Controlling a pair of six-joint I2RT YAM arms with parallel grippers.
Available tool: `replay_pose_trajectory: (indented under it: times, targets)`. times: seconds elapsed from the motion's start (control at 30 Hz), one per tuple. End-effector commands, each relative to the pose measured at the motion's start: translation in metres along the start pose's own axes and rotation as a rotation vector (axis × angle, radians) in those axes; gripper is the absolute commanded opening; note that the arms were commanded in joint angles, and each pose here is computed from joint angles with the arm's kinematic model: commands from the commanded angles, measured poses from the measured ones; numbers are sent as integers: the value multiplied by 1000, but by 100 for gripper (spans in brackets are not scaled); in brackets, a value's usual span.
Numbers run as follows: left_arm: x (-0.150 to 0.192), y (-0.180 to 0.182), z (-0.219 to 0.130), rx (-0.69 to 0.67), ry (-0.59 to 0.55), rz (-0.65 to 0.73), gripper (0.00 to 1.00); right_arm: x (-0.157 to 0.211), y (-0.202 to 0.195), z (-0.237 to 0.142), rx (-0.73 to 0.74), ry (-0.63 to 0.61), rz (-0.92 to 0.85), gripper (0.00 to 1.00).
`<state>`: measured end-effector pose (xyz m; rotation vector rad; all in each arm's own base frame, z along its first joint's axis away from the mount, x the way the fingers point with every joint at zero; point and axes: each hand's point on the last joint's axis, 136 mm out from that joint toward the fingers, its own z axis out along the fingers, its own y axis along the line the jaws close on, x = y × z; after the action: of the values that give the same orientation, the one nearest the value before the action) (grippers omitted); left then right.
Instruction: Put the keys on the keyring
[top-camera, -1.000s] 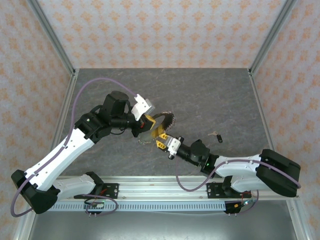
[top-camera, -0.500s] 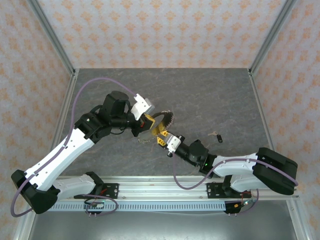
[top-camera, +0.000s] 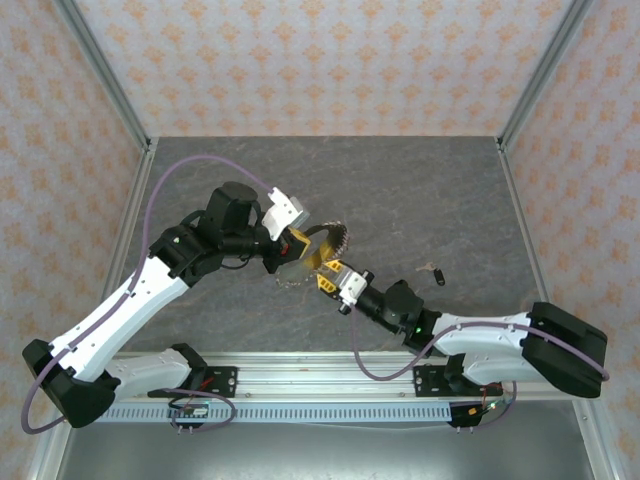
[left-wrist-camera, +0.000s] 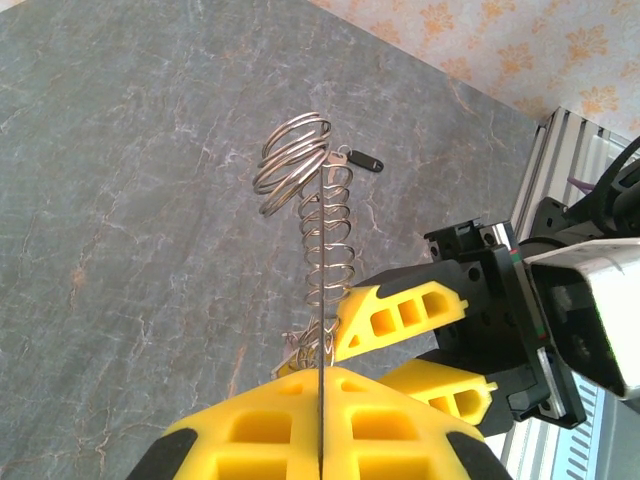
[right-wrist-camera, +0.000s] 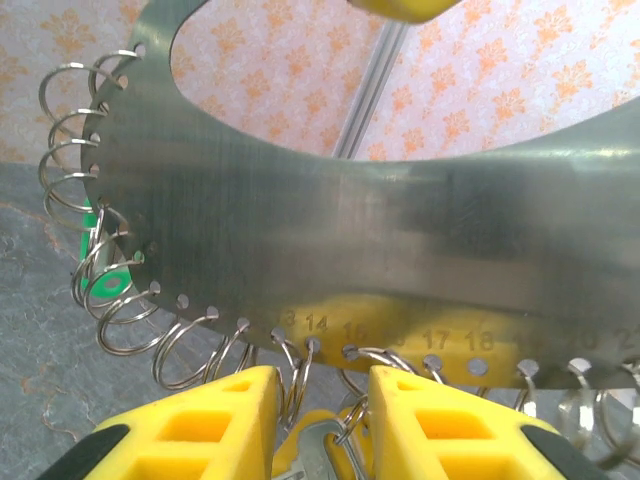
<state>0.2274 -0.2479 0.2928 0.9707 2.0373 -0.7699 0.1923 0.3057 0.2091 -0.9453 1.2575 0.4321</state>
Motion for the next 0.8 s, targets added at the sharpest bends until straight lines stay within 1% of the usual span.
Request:
replay_pose_trajectory:
  times: [0.0, 0.3, 0.5, 0.57, 0.6, 0.77]
  targets:
    - [-14, -3, -7, 8, -46, -3, 0, -6, -1, -2, 2, -20, 11, 29]
    - [-16, -2, -7, 1, -52, -12, 0, -2, 2, 2, -8, -7, 7, 23]
    - [-16, -2, -6, 2, -53, -13, 0, -5, 6, 5, -30, -15, 13, 22]
    - [-16, -1, -5, 1, -49, -14, 0, -6, 6, 5, -30, -17, 15, 20]
    - [-15, -1, -5, 1, -48, -12, 0, 1, 9, 8, -38, 4, 12, 19]
    - [-13, 0, -4, -3, -44, -14, 0, 2, 12, 11, -52, 10, 13, 19]
